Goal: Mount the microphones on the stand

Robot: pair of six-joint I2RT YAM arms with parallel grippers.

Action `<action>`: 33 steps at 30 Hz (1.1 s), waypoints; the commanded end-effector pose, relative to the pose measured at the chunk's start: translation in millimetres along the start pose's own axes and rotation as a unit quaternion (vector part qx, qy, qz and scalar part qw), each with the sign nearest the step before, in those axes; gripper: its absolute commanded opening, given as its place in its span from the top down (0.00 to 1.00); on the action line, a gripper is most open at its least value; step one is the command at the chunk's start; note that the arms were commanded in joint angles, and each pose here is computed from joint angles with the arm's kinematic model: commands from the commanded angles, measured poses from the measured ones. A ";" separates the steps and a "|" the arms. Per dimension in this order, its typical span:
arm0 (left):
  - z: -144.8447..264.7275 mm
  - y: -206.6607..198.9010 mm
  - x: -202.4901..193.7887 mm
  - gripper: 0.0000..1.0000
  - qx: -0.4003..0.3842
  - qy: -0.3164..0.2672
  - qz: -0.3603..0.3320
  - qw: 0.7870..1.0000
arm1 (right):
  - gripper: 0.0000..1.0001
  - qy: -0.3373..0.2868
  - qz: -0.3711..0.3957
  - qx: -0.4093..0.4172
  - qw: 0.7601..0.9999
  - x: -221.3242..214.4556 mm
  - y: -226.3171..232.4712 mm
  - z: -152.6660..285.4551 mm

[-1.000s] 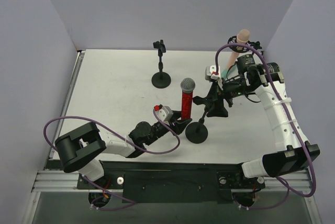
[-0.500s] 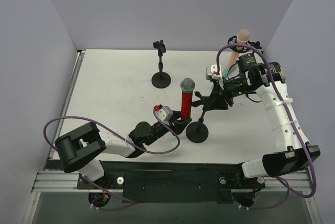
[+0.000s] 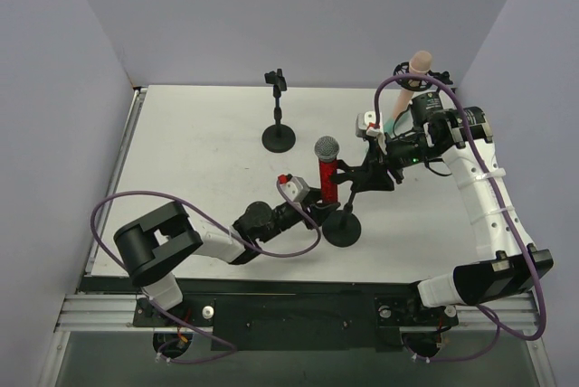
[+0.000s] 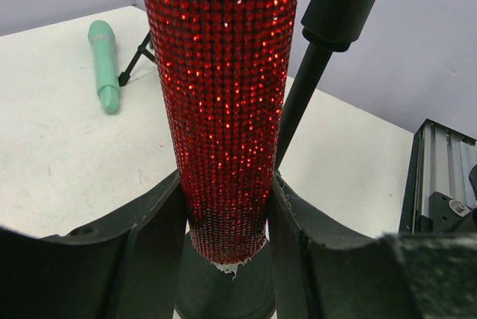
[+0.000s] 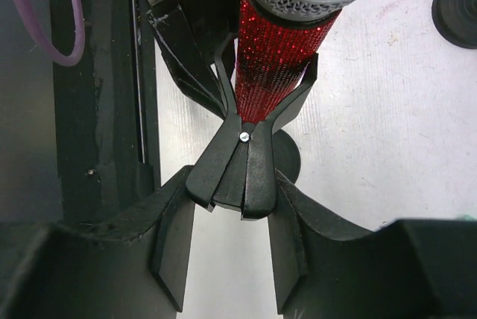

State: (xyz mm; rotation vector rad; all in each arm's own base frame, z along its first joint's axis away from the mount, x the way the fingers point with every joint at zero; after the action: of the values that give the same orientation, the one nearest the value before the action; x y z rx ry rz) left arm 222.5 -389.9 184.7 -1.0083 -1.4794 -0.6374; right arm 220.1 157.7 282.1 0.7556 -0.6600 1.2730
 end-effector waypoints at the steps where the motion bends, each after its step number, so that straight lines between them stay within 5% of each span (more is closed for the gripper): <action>1: -15.4 -17.8 84.7 1.00 -0.048 -0.173 0.002 0.984 | 0.94 -0.014 -0.034 0.047 0.998 -1.8 17.1 -6.8; 12: -26.6 -9.9 104.4 1.00 -0.047 -0.172 -0.020 0.984 | 0.95 0.004 -0.065 0.060 0.996 -11.8 18.6 -10.7; 27: -27.8 -9.9 94.6 1.00 -0.103 -0.079 -0.028 0.991 | 0.95 0.021 -0.069 0.071 0.995 -15.9 19.2 -9.4; 33: -17.5 0.7 98.4 1.00 -0.086 -0.077 -0.025 0.993 | 0.87 0.020 -0.073 0.072 0.995 -15.5 19.8 -9.4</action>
State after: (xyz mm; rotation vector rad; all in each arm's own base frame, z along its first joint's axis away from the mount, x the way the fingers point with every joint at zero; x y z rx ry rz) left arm 241.4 -390.1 233.4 -1.1040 -1.4890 -0.7580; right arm 223.0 160.7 280.2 0.8041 -0.6474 1.2585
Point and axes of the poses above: each gripper's point midway between its finger pads, its own z axis back along the fingers, its own y axis along the line the jaws close on, x = y × z, the point moved 1 cm from there along z, back along the fingers, and after that the axes turned 4 degrees about -z, right-handed, at the moved point
